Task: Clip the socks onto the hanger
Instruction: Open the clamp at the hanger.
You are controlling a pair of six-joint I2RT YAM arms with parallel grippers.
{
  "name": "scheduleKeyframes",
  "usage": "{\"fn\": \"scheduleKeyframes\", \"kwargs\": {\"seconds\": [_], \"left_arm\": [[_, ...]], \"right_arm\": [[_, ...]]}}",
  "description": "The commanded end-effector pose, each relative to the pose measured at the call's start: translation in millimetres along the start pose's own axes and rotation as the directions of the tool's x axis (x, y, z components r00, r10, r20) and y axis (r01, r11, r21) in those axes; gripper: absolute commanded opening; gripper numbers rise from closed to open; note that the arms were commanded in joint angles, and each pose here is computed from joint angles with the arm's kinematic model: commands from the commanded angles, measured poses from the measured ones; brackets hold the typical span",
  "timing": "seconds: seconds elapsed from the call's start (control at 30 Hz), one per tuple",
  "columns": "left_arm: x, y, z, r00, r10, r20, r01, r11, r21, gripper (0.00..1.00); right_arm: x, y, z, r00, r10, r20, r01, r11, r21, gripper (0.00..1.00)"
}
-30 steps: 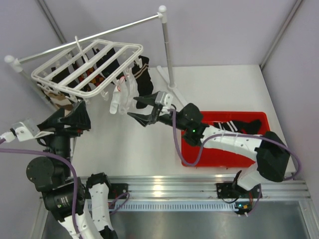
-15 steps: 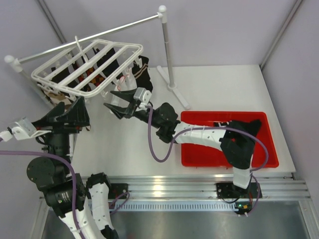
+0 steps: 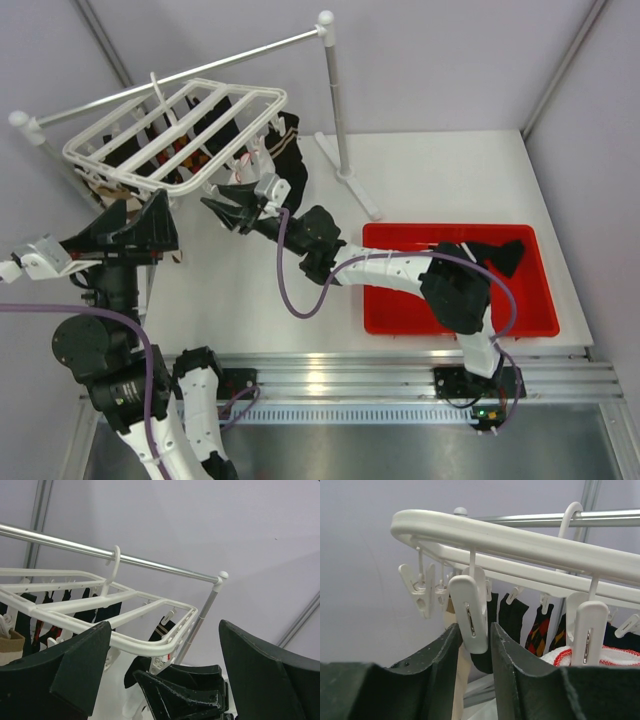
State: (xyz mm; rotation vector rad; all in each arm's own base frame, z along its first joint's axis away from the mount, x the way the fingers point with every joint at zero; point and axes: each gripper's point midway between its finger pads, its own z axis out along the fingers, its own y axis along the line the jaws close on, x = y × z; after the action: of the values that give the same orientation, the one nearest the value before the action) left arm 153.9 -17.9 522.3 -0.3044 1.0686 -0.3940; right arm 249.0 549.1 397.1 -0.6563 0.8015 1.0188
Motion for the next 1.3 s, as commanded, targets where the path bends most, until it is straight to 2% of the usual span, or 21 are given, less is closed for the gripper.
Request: {"fn": "scheduleKeyframes", "kwargs": {"seconds": [0.0, 0.1, 0.13, 0.2, 0.23, 0.3, 0.33, 0.37, 0.4, 0.57, 0.8, 1.0, 1.17, 1.27], "left_arm": [[3, 0, 7, 0.999, 0.041, -0.018, -0.04, 0.999, 0.027, 0.92], [12, 0, 5, 0.995, 0.065, -0.069, -0.063, 0.997, 0.036, 0.89], [16, 2, 7, 0.992, 0.086, -0.094, -0.082, 0.996, 0.038, 0.89], [17, -12, 4, 0.983, 0.121, -0.141, -0.107, 0.989, 0.102, 0.87], [30, -3, 7, 0.967, 0.128, -0.219, -0.112, 0.99, 0.083, 0.87], [28, -16, 4, 0.95, 0.158, -0.269, -0.126, 0.983, 0.131, 0.86], [35, -10, 11, 0.93, 0.18, -0.321, -0.141, 0.98, 0.139, 0.86], [47, -5, 6, 0.905, 0.161, -0.394, -0.124, 0.985, 0.119, 0.86], [41, -14, 4, 0.899, 0.183, -0.398, -0.134, 0.98, 0.149, 0.86], [63, -11, -3, 0.804, 0.199, -0.561, -0.111, 0.976, 0.187, 0.88], [75, -17, -11, 0.708, 0.17, -0.685, -0.033, 0.977, 0.209, 0.87], [78, -6, -15, 0.689, 0.133, -0.713, -0.048, 0.989, 0.138, 0.87], [87, 16, -9, 0.68, 0.071, -0.73, -0.07, 0.997, 0.032, 0.79], [78, 14, 1, 0.737, 0.083, -0.671, -0.08, 0.996, 0.036, 0.75]], "right_arm": [[-46, 9, 11, 0.993, -0.013, 0.116, 0.015, 1.0, -0.023, 0.31], [-50, 14, 9, 0.993, -0.046, 0.107, 0.053, 0.997, -0.059, 0.2], [-55, 15, 8, 0.992, -0.06, 0.111, 0.068, 0.995, -0.072, 0.13], [-52, 18, 7, 0.992, -0.085, 0.091, 0.093, 0.991, -0.098, 0.08], [-55, 23, 7, 0.992, -0.09, 0.092, 0.102, 0.986, -0.134, 0.06], [-51, 23, 7, 0.993, -0.097, 0.065, 0.107, 0.98, -0.165, 0.04], [-53, 28, 6, 0.993, -0.098, 0.06, 0.108, 0.974, -0.201, 0.0], [-54, 27, 8, 0.993, -0.105, 0.054, 0.114, 0.971, -0.209, 0.0], [-50, 28, 7, 0.994, -0.105, 0.032, 0.109, 0.969, -0.221, 0.0], [-53, 26, 8, 0.993, -0.115, -0.004, 0.11, 0.954, -0.28, 0.0], [-57, 26, 8, 0.991, -0.131, -0.033, 0.111, 0.93, -0.351, 0.0], [-61, 32, 11, 0.989, -0.146, -0.027, 0.123, 0.906, -0.404, 0.0], [-59, 35, 11, 0.988, -0.152, -0.042, 0.119, 0.895, -0.43, 0.0], [-57, 37, 10, 0.986, -0.157, -0.053, 0.118, 0.888, -0.444, 0.0]]}}
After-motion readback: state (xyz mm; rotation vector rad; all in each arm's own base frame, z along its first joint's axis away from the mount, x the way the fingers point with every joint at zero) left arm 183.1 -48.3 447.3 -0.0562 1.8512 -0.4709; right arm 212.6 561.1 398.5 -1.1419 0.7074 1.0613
